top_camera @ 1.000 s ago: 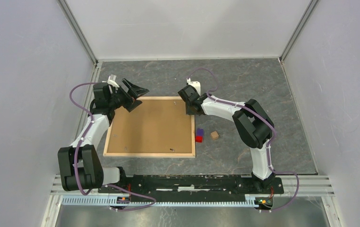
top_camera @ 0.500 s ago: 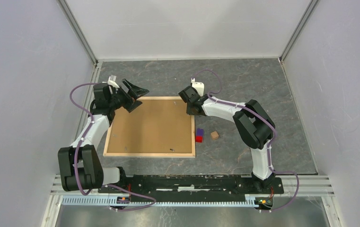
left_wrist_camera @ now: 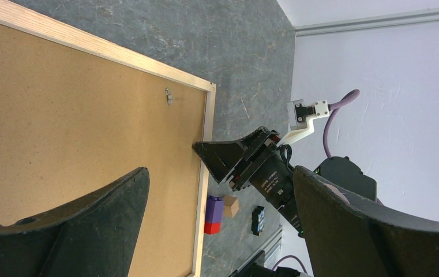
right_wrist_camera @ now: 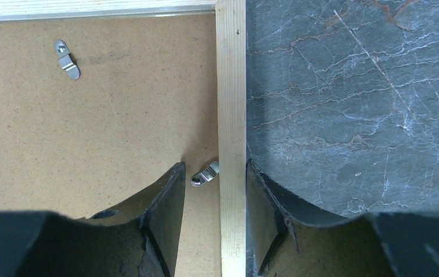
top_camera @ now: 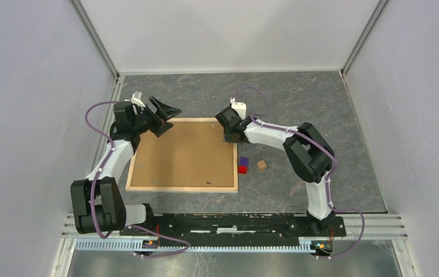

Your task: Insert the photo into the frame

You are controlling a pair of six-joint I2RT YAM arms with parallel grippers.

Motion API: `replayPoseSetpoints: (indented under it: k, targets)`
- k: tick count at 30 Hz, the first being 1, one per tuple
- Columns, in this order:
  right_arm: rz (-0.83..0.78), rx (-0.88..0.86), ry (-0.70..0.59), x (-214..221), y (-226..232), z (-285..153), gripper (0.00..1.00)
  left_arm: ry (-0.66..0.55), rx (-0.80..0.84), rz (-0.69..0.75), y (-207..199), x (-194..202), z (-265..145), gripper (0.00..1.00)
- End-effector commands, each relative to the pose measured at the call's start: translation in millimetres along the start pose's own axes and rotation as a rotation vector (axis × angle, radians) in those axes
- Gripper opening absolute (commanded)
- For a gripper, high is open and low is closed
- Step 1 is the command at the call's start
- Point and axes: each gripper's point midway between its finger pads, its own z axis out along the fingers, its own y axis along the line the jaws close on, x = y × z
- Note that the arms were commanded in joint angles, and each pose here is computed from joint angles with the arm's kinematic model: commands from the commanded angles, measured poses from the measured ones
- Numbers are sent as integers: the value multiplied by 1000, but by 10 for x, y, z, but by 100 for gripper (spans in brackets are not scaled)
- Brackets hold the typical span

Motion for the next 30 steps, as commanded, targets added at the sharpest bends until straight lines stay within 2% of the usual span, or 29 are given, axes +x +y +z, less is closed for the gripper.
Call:
replayPoseSetpoints:
  k: [1,6,10,18,20,22,25,27,30]
  targets:
    - [-43,23,114,381,-83,-27,48,-1,64,-5,-184,-2,-45,100]
    - [-36,33,105,337,-81,-44,39,-1,64,-6,-182,-4,-45,100]
    - [-31,33,104,312,-69,-61,25,-1,64,-7,-185,-3,-44,100]
    - [-33,17,110,325,-59,-87,24,2,67,-6,-190,8,-41,100]
    - [-50,19,93,267,-61,-96,28,3,67,-4,-192,12,-39,100]
    - [-77,8,65,168,-34,-126,42,4,69,-1,-200,20,-38,100]
    - [-122,-36,30,47,30,-185,57,3,70,6,-206,26,-41,100]
    - [-158,-65,27,36,57,-222,62,3,70,10,-212,31,-40,100]
    - [-204,-102,50,111,55,-253,61,5,72,12,-218,38,-38,100]
